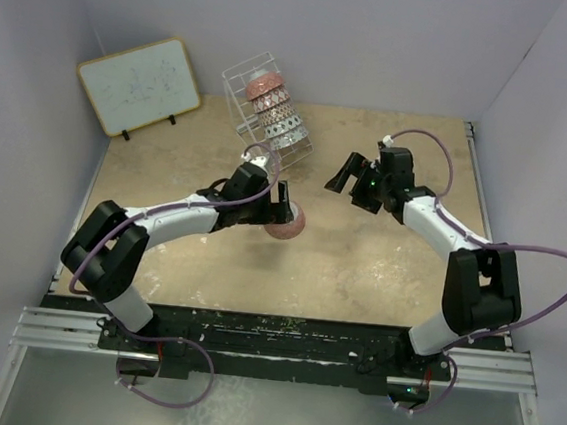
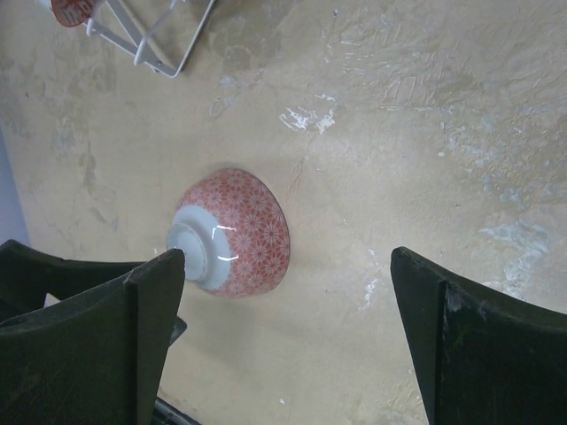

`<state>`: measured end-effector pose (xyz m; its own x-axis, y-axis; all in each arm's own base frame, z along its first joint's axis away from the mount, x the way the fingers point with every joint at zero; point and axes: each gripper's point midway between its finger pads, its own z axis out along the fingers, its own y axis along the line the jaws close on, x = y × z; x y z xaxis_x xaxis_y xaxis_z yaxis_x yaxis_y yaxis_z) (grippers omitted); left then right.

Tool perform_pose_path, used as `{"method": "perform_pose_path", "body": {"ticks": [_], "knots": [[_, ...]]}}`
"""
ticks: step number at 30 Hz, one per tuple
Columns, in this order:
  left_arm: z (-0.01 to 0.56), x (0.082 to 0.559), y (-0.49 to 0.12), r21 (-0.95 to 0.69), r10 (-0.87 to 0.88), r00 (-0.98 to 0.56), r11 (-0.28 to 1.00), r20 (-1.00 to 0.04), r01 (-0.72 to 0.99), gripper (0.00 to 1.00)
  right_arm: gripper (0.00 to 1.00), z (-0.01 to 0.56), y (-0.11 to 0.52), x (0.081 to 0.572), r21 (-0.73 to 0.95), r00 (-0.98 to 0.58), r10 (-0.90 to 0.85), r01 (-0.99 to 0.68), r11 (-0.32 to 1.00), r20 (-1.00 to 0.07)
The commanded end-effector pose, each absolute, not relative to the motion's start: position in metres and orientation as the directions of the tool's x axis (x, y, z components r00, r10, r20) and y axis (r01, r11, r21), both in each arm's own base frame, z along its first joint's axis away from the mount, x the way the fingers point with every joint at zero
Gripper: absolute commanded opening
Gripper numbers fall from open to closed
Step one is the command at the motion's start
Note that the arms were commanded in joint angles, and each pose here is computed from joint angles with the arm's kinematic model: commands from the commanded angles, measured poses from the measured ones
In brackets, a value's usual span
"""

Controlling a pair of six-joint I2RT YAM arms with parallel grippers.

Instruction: Load the bowls into the dish rack

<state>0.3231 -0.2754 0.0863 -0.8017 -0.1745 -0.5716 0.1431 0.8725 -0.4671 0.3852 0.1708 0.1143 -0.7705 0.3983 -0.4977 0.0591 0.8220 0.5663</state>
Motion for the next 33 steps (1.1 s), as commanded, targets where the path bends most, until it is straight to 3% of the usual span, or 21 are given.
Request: {"method": "perform_pose_path", "body": {"ticks": [1, 16, 33], "knots": [[0.094, 0.335, -0.283, -0.545, -0.295, -0.769, 0.834, -0.567, 0.082, 0.99, 1.0, 0.138, 0.17, 0.386, 0.584, -0.742, 0.379, -0.021, 0.811, -0.553], [0.066, 0.342, -0.264, -0.626, -0.461, -0.751, 0.775, -0.473, -0.082, 0.91, 1.0, 0.114, 0.16, 0.373, 0.591, -0.772, 0.371, -0.008, 0.807, -0.517], [0.061, 0.345, -0.259, -0.697, -0.554, -0.718, 0.704, -0.421, -0.135, 0.88, 1.0, 0.104, 0.155, 0.371, 0.589, -0.784, 0.364, -0.003, 0.808, -0.503]]}}
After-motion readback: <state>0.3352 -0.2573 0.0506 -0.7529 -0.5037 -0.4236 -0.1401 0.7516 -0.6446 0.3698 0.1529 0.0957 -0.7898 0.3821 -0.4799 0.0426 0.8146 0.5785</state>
